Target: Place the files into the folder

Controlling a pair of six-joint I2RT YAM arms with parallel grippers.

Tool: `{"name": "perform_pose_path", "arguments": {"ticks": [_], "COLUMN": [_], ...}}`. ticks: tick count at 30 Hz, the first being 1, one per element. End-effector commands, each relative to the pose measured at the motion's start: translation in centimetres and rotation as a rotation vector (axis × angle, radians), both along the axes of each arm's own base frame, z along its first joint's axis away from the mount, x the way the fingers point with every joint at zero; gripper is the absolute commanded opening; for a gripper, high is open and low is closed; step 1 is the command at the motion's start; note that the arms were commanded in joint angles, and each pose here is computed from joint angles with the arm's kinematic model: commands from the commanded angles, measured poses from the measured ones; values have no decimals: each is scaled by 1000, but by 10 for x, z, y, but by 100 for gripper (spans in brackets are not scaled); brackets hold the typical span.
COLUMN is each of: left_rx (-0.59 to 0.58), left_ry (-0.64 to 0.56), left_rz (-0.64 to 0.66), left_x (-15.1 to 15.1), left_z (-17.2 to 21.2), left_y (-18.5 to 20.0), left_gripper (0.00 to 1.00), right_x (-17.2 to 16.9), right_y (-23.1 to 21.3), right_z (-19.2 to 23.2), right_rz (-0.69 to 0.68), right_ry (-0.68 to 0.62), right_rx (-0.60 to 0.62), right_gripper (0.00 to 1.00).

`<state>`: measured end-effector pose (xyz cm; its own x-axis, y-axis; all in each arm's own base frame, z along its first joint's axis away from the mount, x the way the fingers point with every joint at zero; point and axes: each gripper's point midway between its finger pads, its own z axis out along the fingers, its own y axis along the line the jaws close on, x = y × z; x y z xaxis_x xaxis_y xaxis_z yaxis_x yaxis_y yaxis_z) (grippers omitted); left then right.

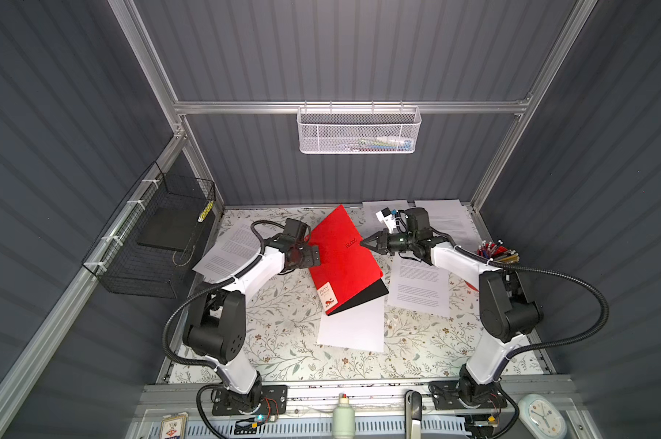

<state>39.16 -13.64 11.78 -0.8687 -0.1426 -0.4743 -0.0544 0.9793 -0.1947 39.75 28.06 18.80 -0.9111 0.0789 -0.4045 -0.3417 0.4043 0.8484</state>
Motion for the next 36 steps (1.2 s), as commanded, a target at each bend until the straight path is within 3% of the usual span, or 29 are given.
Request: {"name": "perform_pose_path", "arguments": {"ticks": [1, 4, 8, 15, 22, 27, 36], "left_rx": [37, 80, 28, -141, -263, -193, -203], "left_ry": [-7, 48, 67, 61, 81, -25, 2], "left_rz": [-20, -36, -77, -107, -228, -186, -199], "left_x": [-9, -12, -17, -31, -39, -39, -52], "left_z": [9, 10, 14, 9, 3, 18, 17], "left_y": [13, 17, 5, -17, -45, -28, -27], "left_gripper": [100, 100, 100, 100, 100, 100, 100], "right_x": [-8, -12, -19, -30, -39, -39, -46], "right_y": [-2, -5, -12, -26, -32, -49, -78], "right_z": [14, 20, 20, 8, 1, 1, 9], "right_rz": [15, 10, -10, -57, -69, -143, -240], "right_ry": [-29, -31, -25, 16, 34, 18, 9], "right_rx": [12, 1, -53, -141, -168, -264, -427], "right_gripper": [0, 0, 0, 0, 0, 0, 0]}}
